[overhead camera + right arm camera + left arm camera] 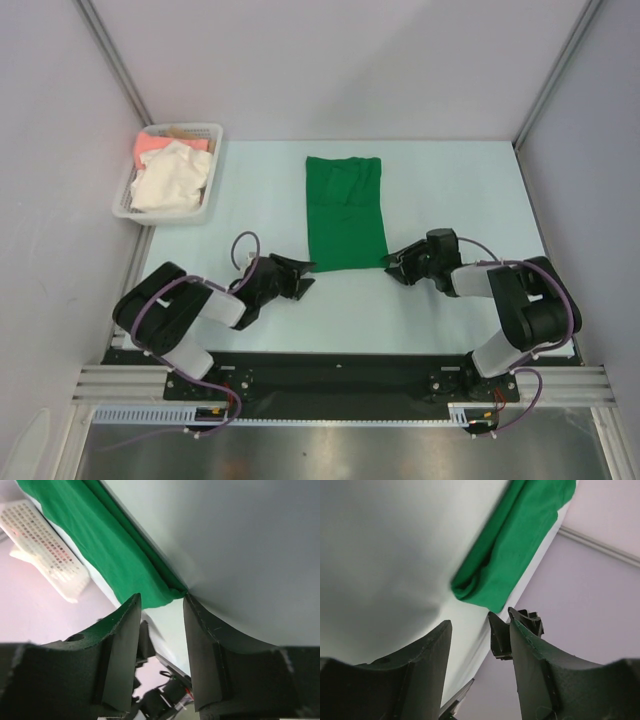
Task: Fold and stack the t-shirts
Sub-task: Fold the tshirt
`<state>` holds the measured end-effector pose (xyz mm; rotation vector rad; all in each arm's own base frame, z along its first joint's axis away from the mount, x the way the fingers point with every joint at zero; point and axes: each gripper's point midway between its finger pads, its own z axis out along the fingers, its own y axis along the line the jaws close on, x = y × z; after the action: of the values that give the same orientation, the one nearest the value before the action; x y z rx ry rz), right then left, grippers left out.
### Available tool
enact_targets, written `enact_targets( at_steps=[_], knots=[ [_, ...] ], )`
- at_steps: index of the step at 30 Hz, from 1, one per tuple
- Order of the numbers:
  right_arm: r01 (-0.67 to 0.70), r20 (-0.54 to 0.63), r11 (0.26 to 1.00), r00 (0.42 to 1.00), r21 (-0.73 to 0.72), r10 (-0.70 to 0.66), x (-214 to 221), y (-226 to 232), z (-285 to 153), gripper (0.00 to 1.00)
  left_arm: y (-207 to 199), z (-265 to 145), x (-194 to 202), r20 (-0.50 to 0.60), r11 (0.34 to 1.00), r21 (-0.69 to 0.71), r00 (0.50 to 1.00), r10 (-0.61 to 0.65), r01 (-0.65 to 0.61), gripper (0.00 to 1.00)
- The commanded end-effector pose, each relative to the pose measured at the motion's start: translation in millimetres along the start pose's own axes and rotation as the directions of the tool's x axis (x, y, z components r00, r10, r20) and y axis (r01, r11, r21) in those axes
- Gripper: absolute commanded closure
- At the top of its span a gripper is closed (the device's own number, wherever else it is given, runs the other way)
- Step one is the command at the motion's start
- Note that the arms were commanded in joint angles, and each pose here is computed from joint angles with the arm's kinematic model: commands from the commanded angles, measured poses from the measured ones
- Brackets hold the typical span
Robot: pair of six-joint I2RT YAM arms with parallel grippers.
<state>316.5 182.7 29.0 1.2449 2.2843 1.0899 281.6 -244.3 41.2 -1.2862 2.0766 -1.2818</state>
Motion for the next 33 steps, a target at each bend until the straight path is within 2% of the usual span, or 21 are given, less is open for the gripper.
enact_targets(
  at_steps=[1,6,8,9,10,13,18,22,23,24,25,27,29,33],
  knots=[
    [-0.077,0.071,0.997,0.995,0.003,0.076,-11,-1,5,0.55,-25,-6,-4,0.020,0.986,0.138,0.995,-0.101,0.097,0.44],
    [-0.078,0.115,0.997,0.990,0.009,0.077,-16,-4,2,0.55,-24,-6,-6,0.047,0.989,0.125,0.995,-0.089,0.083,0.42],
    [-0.094,0.099,0.995,0.991,0.028,0.091,-15,-10,8,0.61,-25,-3,-6,0.048,0.989,0.125,0.995,-0.087,0.081,0.41],
    [-0.095,0.089,0.995,0.992,0.023,0.092,-13,-8,10,0.65,-28,-2,-5,0.047,0.988,0.131,0.995,-0.086,0.079,0.40],
    [-0.096,0.081,0.995,0.992,0.026,0.093,-12,-8,11,0.79,-26,-1,-6,0.048,0.989,0.125,0.995,-0.087,0.081,0.39],
    [-0.083,0.065,0.996,0.995,0.033,0.081,-8,-7,14,1.00,-20,2,-8,0.062,0.990,0.112,0.993,-0.098,0.090,0.39],
    [-0.046,0.051,0.998,0.998,0.044,0.044,-4,-2,15,1.00,-9,7,-10,0.083,0.996,0.053,0.994,-0.076,0.072,0.41],
    [-0.037,0.040,0.998,0.999,0.041,0.035,-2,-1,14,1.00,-9,17,-11,0.089,0.997,0.039,0.994,-0.068,0.065,0.47],
    [-0.023,0.036,0.999,0.999,0.039,0.021,-2,1,15,1.00,-9,18,-11,0.085,0.997,0.041,0.994,-0.067,0.064,0.50],
    [-0.021,0.033,0.999,0.999,0.039,0.020,-2,2,14,1.00,-9,19,-9,0.077,0.997,0.042,0.995,-0.067,0.064,0.59],
    [-0.021,0.030,0.999,0.999,0.040,0.020,-1,1,14,1.00,-7,22,-9,0.075,0.997,0.032,0.995,-0.066,0.064,0.63],
    [-0.026,0.029,0.999,0.999,0.040,0.025,-1,1,14,1.00,-4,22,-9,0.076,0.998,0.014,0.995,-0.060,0.059,0.68],
    [-0.027,0.030,0.999,0.999,0.035,0.026,-2,2,13,1.00,-1,19,-10,0.088,0.999,-0.016,0.995,-0.037,0.038,0.65],
    [-0.021,0.033,0.999,0.999,0.026,0.020,-3,6,11,1.00,-5,12,-15,0.127,0.997,-0.076,0.991,0.035,-0.026,0.50]
  ],
)
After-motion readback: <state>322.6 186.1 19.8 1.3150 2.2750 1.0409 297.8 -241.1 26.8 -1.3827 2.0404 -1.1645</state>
